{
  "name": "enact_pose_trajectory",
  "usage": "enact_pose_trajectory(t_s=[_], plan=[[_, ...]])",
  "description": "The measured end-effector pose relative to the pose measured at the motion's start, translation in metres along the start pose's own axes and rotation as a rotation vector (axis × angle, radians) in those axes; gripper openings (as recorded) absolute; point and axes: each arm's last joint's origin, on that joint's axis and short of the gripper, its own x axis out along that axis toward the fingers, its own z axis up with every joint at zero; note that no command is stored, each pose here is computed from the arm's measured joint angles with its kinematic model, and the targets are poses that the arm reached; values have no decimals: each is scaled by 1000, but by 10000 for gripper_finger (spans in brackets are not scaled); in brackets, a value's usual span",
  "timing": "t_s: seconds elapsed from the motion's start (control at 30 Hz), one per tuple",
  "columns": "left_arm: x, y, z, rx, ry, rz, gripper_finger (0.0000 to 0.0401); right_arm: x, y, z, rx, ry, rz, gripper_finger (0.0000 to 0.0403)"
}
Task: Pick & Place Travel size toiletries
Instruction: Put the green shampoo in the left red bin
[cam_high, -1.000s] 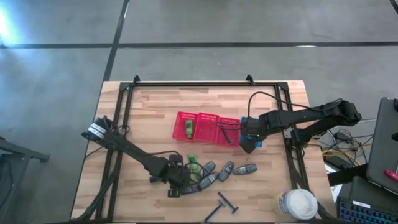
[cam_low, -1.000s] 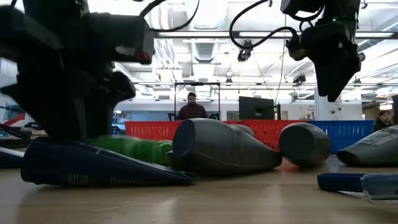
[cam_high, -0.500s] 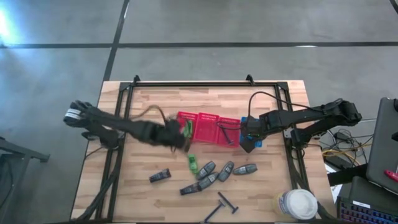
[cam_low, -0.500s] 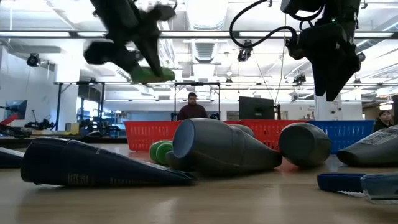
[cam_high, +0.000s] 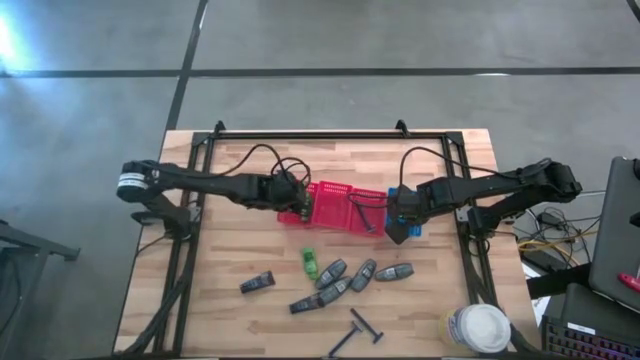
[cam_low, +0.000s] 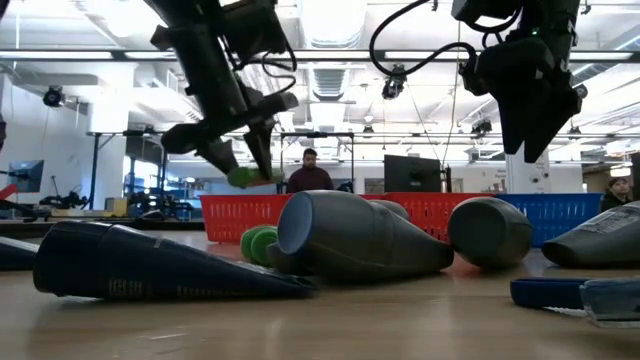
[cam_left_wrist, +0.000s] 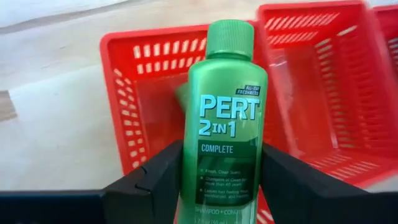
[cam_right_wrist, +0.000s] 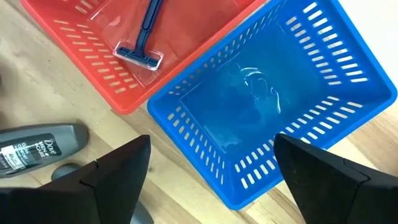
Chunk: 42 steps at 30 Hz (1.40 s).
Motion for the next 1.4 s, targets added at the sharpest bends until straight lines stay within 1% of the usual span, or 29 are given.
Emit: enact_pose_trajectory(t_s=[0.17, 0.23, 0.27, 0.3, 0.33, 0.4, 0.43, 0.47, 0.5, 0.57, 0.6, 0.63, 0.7, 0.77, 0.87, 0.97, 1.07, 1.2, 1.3, 1.4], plan=[[4, 1, -3, -18, 11, 1, 233, 0, 0, 0, 0, 0, 0, 325], [2, 1, -2, -23, 25, -16, 245, 0, 0, 0, -1, 0, 0, 323], [-1, 1, -2, 8, 33, -28, 249, 0, 0, 0, -3, 0, 0, 322], [-5, -1, -2, 73, 38, -54, 253, 0, 0, 0, -4, 0, -1, 322], [-14, -6, -3, 177, 29, -107, 254, 0, 0, 0, -5, 0, -1, 323], [-35, -22, -11, 524, 20, -305, 254, 0, 0, 0, -8, 1, -2, 326], [-46, -30, -20, 712, 12, -412, 254, 0, 0, 0, -10, 1, -1, 329], [-55, -36, -32, 892, -2, -500, 253, 0, 0, 0, -14, 2, -2, 332], [-63, -41, -43, 1043, -23, -557, 253, 0, 0, 0, -18, 2, -1, 335], [-69, -45, -67, 1330, -49, -608, 252, 0, 0, 0, -19, 5, 0, 340], [-68, -46, -76, 1439, -50, -614, 252, 0, 0, 0, -20, 5, 0, 342], [-64, -47, -83, 1531, -46, -612, 252, 0, 0, 0, -20, 8, 1, 345], [-53, -49, -94, 1663, -31, -599, 252, 0, 0, -1, -20, 19, 6, 348], [-42, -56, -100, 1745, -18, -590, 252, 0, 0, -1, -20, 28, 11, 351], [-30, -71, -100, 1827, -41, -603, 252, 0, -2, -3, -21, 50, -3, 354], [-13, -81, -101, 1894, -11, -598, 252, 0, -5, -5, -11, 71, -30, 353], [1, -85, -100, 1949, 78, -609, 252, -1, -7, -7, -4, 84, -48, 354], [15, -84, -100, 2072, 202, -565, 252, -3, -8, -7, 3, 80, -44, 360], [23, -85, -95, 2124, 219, -556, 252, -3, -8, -7, 9, 80, -44, 361], [28, -85, -91, 2131, 213, -554, 252, -3, -8, -7, 9, 77, -45, 357]])
